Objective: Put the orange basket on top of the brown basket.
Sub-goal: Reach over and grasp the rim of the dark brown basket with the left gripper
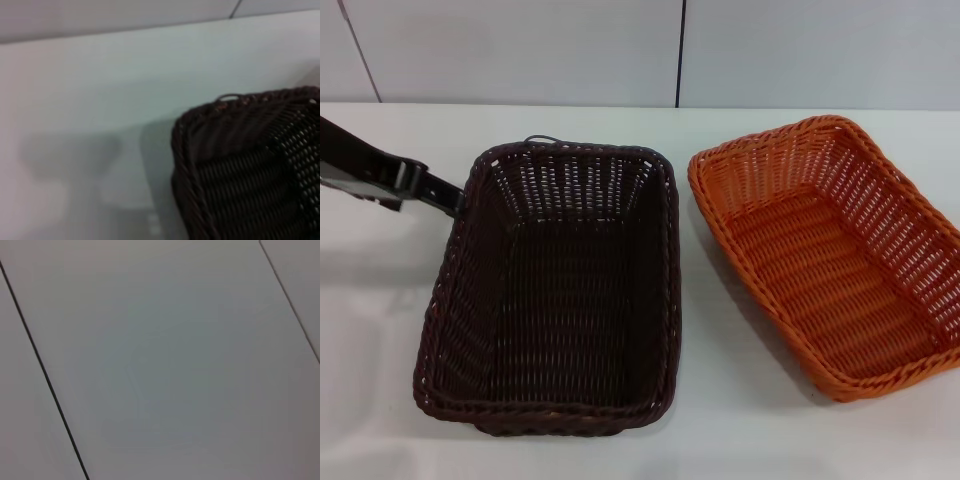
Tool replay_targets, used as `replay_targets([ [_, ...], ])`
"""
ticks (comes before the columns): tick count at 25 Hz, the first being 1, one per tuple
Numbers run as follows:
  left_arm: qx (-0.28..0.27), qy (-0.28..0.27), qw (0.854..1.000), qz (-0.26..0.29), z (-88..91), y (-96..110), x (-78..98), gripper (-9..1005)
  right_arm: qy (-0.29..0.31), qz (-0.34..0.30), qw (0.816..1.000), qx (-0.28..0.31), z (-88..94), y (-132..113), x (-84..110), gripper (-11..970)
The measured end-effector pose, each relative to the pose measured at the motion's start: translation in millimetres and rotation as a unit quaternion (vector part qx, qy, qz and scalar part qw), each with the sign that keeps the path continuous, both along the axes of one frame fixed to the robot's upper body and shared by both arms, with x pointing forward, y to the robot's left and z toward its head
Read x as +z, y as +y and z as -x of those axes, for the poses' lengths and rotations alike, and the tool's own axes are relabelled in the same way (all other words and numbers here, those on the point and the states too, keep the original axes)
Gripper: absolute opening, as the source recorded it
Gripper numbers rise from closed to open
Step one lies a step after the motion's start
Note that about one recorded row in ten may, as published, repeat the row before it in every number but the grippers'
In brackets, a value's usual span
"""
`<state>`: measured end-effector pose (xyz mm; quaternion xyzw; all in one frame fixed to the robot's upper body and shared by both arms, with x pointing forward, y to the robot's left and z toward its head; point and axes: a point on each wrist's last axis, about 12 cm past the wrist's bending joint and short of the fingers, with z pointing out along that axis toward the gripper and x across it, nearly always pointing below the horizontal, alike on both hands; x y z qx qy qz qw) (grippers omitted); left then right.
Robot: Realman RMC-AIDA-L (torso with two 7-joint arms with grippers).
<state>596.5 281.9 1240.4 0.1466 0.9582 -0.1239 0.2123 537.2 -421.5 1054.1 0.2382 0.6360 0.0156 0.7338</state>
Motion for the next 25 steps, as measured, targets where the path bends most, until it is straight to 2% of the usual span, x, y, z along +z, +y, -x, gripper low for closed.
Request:
replay_targets([
  [4,0.0,0.006,1.0,0.003,1.1,-3,-3.3,864,0.004,0.01,1.0,0.0,-1.1,1,-0.3,741],
  [5,0.013,0.021,1.0,0.015,3.9,-7,-16.2,864,0.005,0.011,1.0,0.0,-1.2,2,-0.4,741],
  [8,0.017,0.025,0.999,0.016,4.4,-8,-20.1,863,0.006,0.012,1.0,0.0,-1.2,2,-0.6,741],
  [10,0.027,0.036,0.999,0.014,3.9,-8,-31.4,863,0.007,0.012,1.0,0.001,-1.4,3,-1.3,741],
  [14,0.029,0.04,0.999,0.015,3.3,-8,-35.4,863,0.007,0.011,1.0,0.002,-1.5,4,-1.6,741],
  [16,0.034,0.053,0.998,0.019,0.6,-7,-49.7,863,0.007,0.011,1.0,0.002,-1.6,5,-1.9,741],
  [21,0.039,0.062,0.997,0.023,-2.2,-7,-64.0,863,0.009,0.007,1.0,0.004,-1.9,7,-3.4,741],
  [25,0.041,0.064,0.997,0.023,-2.6,-7,-67.4,864,0.01,0.005,1.0,0.005,-1.8,8,-4.2,741],
])
